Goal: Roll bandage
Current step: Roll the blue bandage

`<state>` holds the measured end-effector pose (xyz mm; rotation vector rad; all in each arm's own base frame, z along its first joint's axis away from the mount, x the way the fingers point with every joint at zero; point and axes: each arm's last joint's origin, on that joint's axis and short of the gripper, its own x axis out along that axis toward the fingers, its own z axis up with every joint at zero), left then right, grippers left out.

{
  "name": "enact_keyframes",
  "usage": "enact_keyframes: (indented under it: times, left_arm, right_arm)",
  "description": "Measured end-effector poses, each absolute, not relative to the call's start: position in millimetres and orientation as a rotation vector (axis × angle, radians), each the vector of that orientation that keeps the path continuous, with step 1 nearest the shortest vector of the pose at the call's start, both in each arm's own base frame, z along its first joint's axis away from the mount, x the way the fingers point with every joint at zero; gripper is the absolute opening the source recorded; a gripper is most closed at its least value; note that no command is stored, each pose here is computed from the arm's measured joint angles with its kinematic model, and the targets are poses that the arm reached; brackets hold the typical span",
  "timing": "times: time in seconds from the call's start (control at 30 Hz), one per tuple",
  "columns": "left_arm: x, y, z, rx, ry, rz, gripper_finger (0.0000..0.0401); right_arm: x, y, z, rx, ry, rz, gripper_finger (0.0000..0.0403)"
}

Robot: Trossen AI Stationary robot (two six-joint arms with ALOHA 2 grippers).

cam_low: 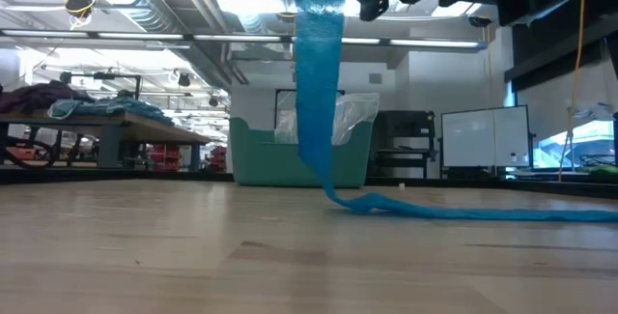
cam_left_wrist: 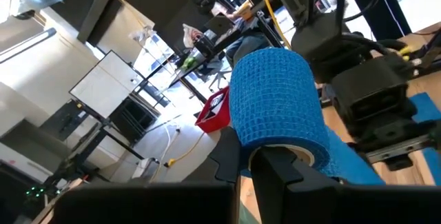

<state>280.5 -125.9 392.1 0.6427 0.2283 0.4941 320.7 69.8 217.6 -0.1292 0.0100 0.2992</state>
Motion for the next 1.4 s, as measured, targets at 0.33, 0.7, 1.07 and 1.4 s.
enact_keyframes:
  times: [0.33,0.7,1.07,1.4]
  left_arm:
    - [279.2,-129.1,392.1,0.664,0.23,0.481,0.0016]
    - [280.9,-126.6,392.1,0.667,0.229,0.471,0.0017]
    - [280.0,-129.1,391.4,0.705,0.235,0.444,0.0006]
    - [279.8,-124.4,392.6,0.689,0.257,0.552,0.0004]
  right_arm:
    - [321.6,69.0,216.1,-0.137,0.014,0.293,0.0139]
    - [321.8,68.3,215.6,-0.143,0.02,0.277,0.009]
    - [320.0,72.3,216.2,-0.196,0.023,0.279,0.0013]
    - [306.8,95.4,237.4,-0.416,0.115,0.19,0.0005]
